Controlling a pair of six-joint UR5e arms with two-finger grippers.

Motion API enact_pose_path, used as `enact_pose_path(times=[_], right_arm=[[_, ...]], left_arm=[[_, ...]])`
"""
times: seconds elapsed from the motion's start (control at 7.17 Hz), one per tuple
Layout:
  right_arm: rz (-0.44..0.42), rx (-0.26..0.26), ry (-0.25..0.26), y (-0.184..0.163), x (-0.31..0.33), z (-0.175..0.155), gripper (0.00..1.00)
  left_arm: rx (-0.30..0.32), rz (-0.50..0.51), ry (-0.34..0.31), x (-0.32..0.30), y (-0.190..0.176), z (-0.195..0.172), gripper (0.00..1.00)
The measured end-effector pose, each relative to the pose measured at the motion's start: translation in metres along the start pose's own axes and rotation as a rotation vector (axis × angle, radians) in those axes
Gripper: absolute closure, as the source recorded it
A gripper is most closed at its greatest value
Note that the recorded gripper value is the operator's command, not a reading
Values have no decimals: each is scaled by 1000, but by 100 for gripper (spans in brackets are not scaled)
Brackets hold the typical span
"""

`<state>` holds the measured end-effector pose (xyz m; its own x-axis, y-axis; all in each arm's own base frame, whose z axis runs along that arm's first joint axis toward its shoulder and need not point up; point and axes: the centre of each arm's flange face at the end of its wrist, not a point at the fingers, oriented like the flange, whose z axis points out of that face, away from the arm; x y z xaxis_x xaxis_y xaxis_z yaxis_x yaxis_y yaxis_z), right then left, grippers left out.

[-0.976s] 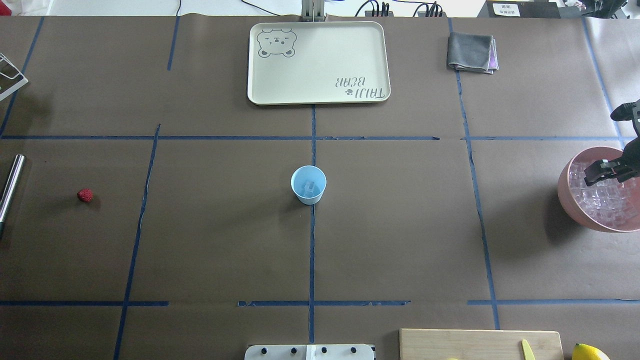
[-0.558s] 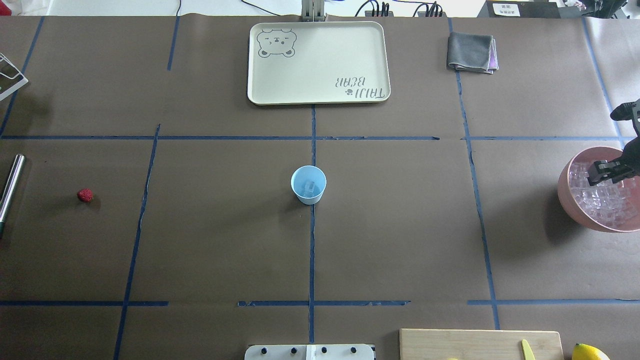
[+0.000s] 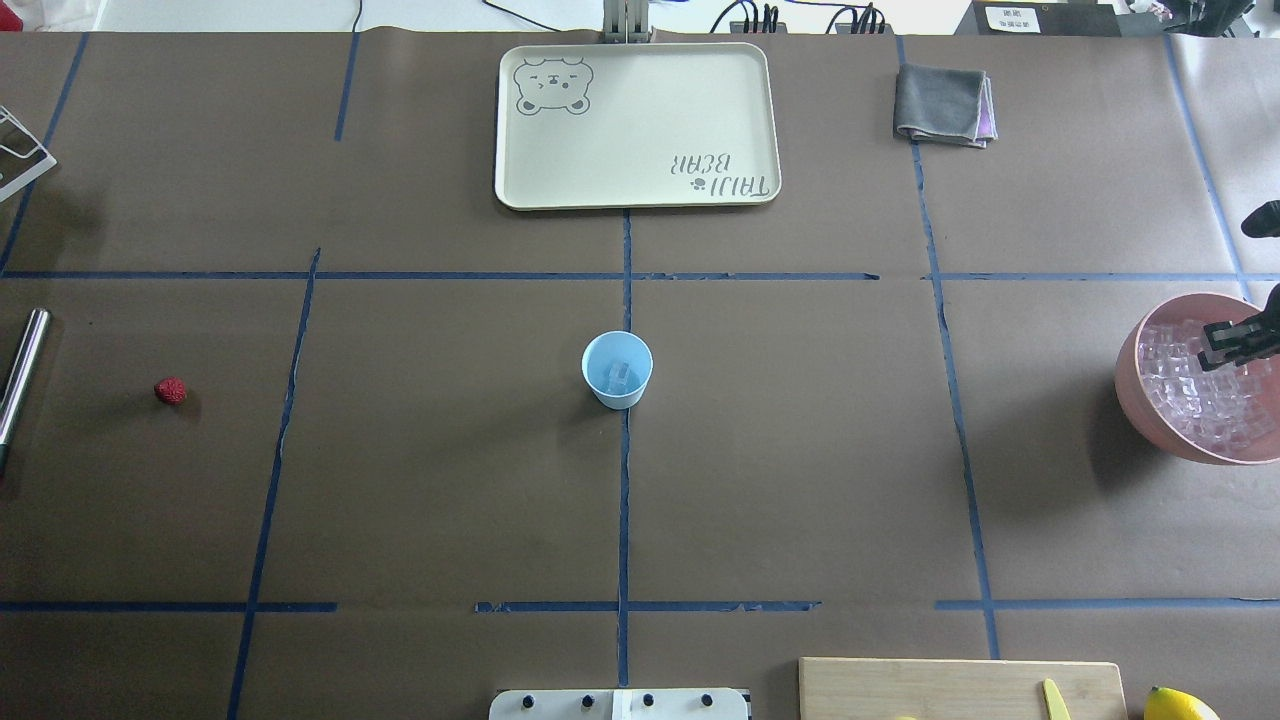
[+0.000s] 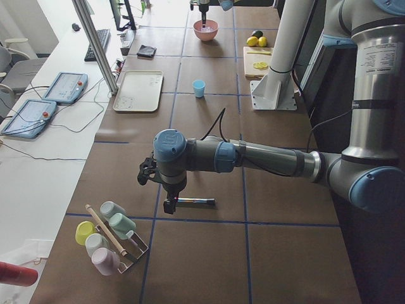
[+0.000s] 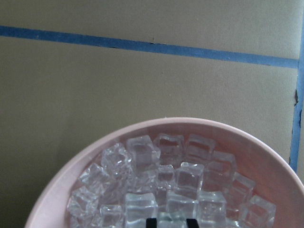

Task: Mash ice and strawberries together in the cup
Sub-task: 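Lower the right gripper into the ice and grasp a third cube, then carry the ice cube with the right gripper over the blue cup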

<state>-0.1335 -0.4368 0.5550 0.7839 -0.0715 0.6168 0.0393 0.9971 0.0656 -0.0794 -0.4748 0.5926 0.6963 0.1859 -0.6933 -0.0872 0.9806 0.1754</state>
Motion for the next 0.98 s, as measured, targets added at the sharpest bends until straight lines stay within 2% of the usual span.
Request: enact_pose_path(times=[0.28, 0.42, 0.7, 0.98], right_arm=[[6, 8, 4, -2, -39, -55, 100], [7, 10, -2, -16, -69, -76, 100], [26, -17, -25, -57, -184, -112, 100], [116, -56, -66, -73, -323, -123, 100]], left_arm=[[0, -1, 0, 0, 0, 0, 0], [-2, -2, 0, -1, 0, 1, 0], [-6, -5, 1, -3, 1, 3, 0], [-11, -11, 2, -5, 1, 5, 0]])
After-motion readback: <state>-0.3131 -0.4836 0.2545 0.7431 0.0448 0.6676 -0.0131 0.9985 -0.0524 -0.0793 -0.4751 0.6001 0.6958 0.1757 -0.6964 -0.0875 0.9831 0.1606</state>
